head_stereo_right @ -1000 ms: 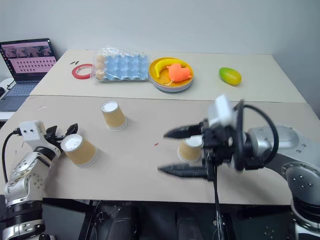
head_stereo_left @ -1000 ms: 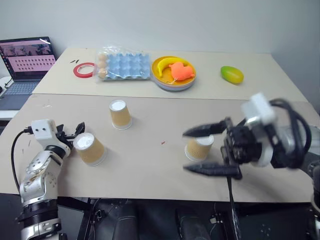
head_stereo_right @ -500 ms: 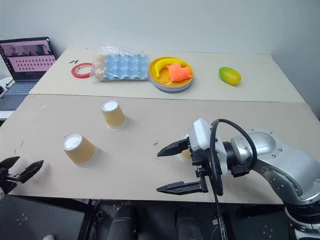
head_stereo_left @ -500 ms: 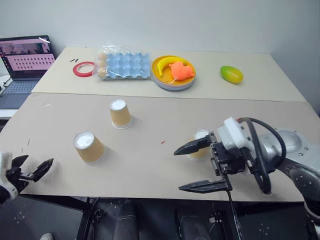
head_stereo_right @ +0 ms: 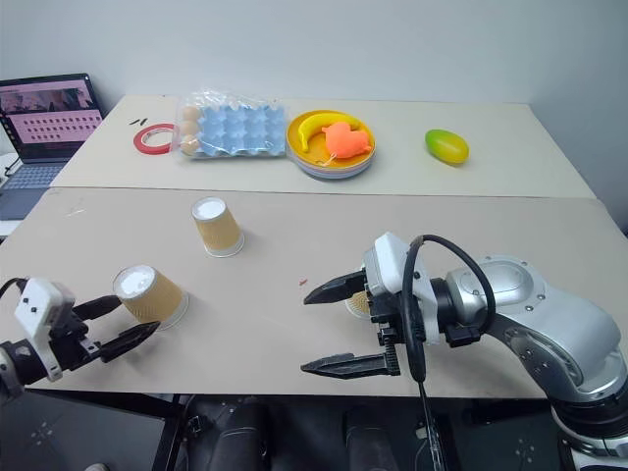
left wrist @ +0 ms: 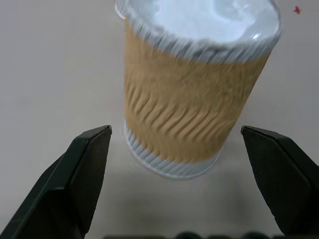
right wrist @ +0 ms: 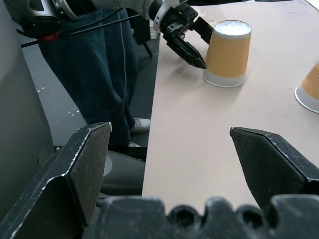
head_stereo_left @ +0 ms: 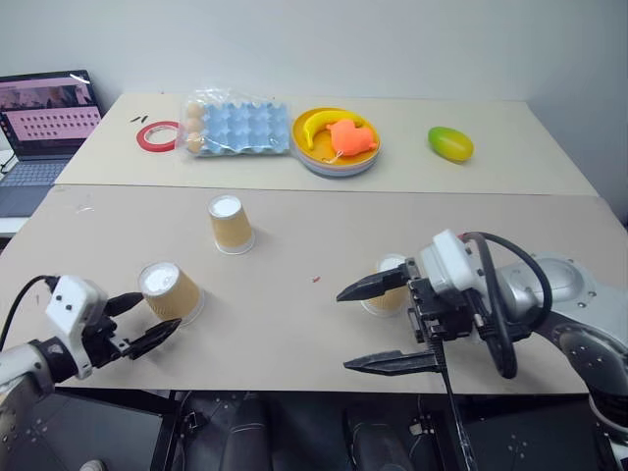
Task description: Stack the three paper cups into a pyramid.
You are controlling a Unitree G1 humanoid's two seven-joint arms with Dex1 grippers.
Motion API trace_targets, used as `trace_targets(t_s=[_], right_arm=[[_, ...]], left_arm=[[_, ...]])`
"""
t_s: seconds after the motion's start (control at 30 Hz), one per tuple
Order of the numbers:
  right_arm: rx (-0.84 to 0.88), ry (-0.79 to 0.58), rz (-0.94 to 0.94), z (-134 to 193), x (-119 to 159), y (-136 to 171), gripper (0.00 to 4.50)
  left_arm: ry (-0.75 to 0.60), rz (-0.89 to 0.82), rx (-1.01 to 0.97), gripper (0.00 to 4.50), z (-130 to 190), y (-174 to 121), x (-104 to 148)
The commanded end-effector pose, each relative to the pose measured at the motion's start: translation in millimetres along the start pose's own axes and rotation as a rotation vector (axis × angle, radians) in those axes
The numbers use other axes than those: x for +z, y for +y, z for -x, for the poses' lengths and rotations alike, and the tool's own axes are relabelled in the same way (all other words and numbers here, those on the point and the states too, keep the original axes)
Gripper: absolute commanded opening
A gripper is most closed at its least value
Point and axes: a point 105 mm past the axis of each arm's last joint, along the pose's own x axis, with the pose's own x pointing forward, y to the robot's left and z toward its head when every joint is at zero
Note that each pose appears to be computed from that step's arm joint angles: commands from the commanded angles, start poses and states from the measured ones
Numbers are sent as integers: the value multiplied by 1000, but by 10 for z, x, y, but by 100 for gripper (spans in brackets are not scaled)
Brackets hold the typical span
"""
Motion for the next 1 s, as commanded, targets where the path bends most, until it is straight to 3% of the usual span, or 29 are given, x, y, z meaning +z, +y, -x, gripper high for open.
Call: trace_targets(t_s=[0.03, 0.53, 0.63, 0.73, 1.0], right_arm=[[-4, -12, 42, 4, 75, 47, 450], [-59, -7, 50, 21, 88, 25, 450], [-76, 6, 51, 25, 73, 2, 450], [-84, 6, 55, 21, 88, -12, 450], [-106, 8, 61, 22, 118, -57, 450]], left_arm=[[-23, -58, -17, 445, -48, 33, 113], [-122, -124, -65, 445, -359, 25, 446], [-124, -113, -75, 375, -381, 3, 444], [-115, -104, -78, 273, -392, -5, 435], [-133, -116, -104, 261, -500, -50, 521]])
